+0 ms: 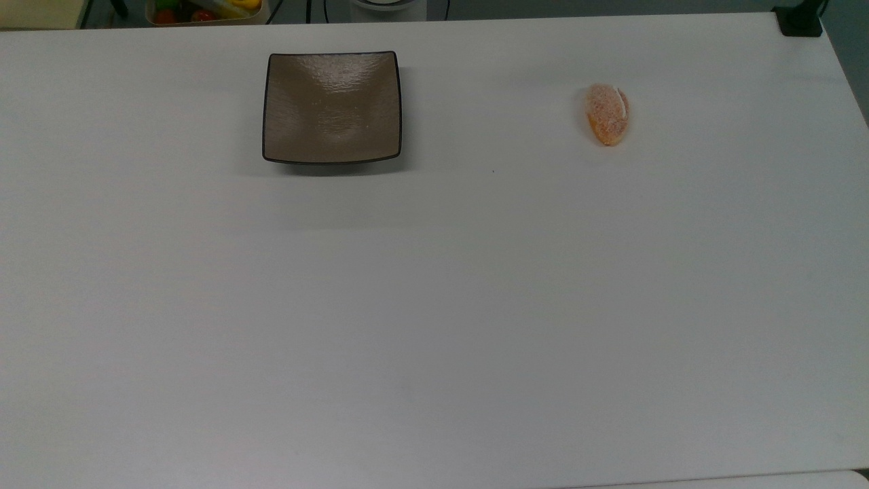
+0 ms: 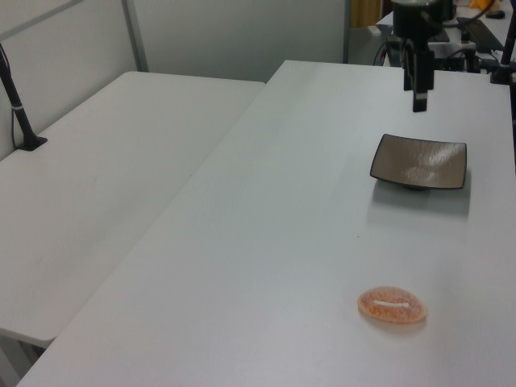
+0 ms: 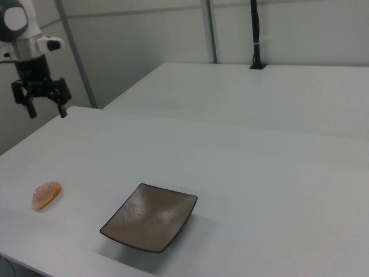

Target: Bread is placed on a ceramic plate

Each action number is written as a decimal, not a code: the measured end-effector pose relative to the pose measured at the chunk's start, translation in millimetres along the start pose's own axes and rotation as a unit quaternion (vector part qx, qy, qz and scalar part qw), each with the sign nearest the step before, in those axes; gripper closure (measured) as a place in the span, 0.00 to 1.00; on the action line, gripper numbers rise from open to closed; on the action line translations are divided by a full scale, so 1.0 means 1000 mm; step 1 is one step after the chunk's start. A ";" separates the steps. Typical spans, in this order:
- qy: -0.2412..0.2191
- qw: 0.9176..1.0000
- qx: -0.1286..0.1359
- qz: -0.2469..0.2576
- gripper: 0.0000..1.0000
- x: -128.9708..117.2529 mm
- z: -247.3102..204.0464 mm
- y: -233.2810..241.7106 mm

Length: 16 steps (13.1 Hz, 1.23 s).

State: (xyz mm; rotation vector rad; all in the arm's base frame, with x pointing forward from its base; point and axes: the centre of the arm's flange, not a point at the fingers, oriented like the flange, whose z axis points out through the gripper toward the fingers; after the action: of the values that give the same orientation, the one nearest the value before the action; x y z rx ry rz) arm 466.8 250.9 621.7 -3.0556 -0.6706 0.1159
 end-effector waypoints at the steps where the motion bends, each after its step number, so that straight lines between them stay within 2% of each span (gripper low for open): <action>1: -0.007 1.000 -0.001 -0.015 0.00 -0.001 0.006 -0.016; 4: -0.033 0.999 0.014 -0.026 0.00 -0.003 0.029 -0.042; 7: -0.050 0.997 0.044 -0.025 0.00 -0.002 0.055 -0.050; 12: -0.038 0.997 0.073 -0.014 0.00 0.007 0.106 -0.057; 16: -0.009 0.997 0.072 0.002 0.00 0.010 0.148 -0.085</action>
State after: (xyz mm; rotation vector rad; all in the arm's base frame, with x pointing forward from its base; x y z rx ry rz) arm 429.2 331.5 476.1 -2.9209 -0.6278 0.1839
